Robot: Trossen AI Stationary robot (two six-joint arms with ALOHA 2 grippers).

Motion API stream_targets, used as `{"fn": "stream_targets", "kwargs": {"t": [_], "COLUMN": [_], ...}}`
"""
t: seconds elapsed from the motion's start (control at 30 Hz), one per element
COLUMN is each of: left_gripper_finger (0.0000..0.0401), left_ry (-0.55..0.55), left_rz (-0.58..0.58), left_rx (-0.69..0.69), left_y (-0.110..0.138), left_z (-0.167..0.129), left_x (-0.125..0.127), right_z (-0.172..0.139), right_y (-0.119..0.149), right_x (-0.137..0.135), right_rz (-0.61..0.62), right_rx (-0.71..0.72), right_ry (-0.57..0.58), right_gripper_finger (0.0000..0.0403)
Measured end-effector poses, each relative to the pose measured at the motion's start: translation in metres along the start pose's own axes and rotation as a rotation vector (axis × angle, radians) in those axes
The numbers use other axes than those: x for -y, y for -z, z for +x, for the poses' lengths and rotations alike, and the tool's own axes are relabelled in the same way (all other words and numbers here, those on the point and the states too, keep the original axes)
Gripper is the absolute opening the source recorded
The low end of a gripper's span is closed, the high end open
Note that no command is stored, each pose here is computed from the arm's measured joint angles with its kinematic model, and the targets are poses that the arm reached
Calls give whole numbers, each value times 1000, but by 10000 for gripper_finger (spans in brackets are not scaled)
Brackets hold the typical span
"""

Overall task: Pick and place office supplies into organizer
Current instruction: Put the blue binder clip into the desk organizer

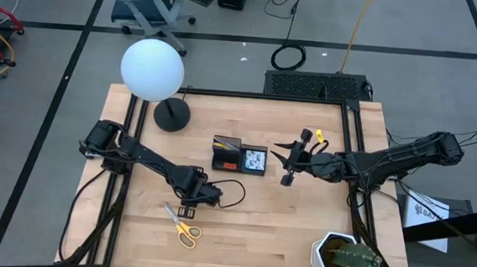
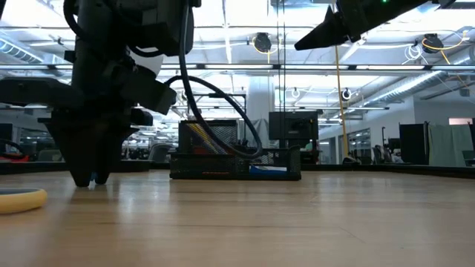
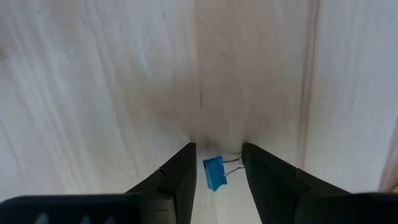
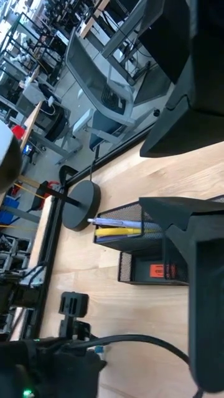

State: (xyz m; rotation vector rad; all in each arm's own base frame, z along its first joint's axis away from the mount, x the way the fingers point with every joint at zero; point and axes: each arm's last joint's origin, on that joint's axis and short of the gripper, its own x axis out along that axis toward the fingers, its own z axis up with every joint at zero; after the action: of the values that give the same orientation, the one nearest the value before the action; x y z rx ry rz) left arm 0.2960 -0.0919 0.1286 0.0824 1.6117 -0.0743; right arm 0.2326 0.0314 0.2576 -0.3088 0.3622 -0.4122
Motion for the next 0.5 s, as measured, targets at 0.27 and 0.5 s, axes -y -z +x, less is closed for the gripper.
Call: {"fn": "stream_targets", "kwargs": {"t": [0.27,0.5], "left_gripper_finger": [143,116], "left_ry": [-5,-5], "left_rz": [-7,-12], "left_rx": [10,11], "left_y": [0,0], "left_z": [0,0], "left_x": [0,0], "right_z": [0,0], "right_y": [1,1], "right_x": [0,0], "right_rz": [0,0], "right_rx": [-6,-6], "right_ry": [-1,-1], "right_gripper_finger": [105,105]}}
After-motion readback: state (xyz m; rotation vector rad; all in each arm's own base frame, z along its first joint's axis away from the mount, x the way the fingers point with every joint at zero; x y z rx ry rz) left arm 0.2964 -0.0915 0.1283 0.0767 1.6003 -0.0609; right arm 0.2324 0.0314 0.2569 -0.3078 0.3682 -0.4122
